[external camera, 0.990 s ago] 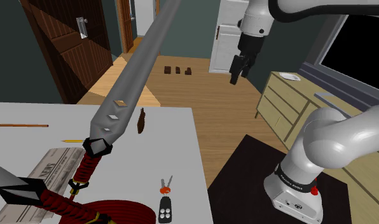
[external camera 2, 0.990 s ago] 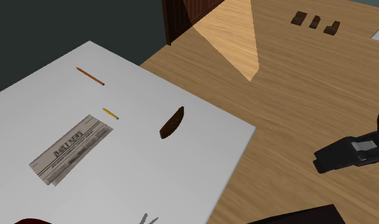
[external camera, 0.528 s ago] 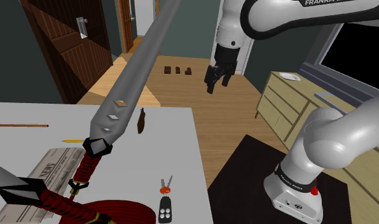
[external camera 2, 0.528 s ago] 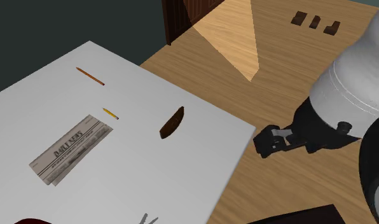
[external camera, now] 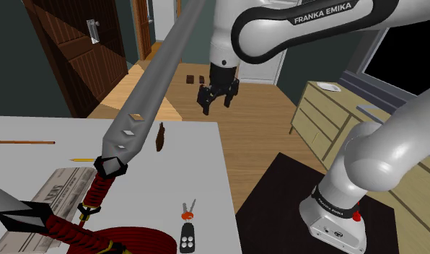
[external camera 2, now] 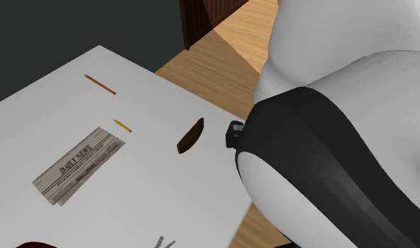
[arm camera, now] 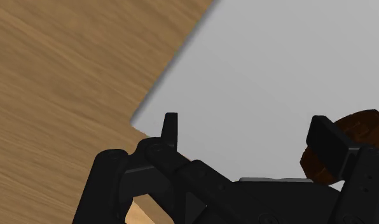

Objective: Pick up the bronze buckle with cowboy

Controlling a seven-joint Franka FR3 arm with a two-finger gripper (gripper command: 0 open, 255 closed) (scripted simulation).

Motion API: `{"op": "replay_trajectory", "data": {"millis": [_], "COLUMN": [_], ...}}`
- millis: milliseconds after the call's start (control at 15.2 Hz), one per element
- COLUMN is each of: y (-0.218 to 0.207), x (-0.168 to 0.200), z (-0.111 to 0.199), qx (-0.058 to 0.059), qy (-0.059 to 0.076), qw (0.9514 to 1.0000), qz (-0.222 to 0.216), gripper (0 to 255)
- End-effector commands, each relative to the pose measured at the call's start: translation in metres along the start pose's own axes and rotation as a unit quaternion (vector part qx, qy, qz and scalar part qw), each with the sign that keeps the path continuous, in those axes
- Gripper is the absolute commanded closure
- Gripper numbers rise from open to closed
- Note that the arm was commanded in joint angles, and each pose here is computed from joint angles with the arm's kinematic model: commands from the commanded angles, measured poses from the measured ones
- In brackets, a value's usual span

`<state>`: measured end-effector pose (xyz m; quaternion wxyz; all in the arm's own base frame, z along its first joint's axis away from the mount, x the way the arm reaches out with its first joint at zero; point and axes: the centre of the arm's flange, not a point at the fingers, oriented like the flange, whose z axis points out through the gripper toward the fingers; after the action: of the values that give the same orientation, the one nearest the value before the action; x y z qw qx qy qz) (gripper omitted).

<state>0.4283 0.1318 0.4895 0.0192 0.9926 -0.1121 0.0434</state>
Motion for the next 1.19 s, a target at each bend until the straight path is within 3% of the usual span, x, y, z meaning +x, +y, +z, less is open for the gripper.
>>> {"op": "replay_trajectory", "data": {"millis": [0, 858, 1122], "y": [-0.020, -0.145, -0.150], "x": [0.013, 0.106, 0.109], "z": [0.013, 0.078, 0.096], "qx": [0.000, -0.005, -0.005], "qy": [0.003, 0.024, 0.025], "qw": [0.9999, 0.9960, 0.9958], "qz": [0.012, 0.085, 0.088], "gripper": [0, 0, 0]}}
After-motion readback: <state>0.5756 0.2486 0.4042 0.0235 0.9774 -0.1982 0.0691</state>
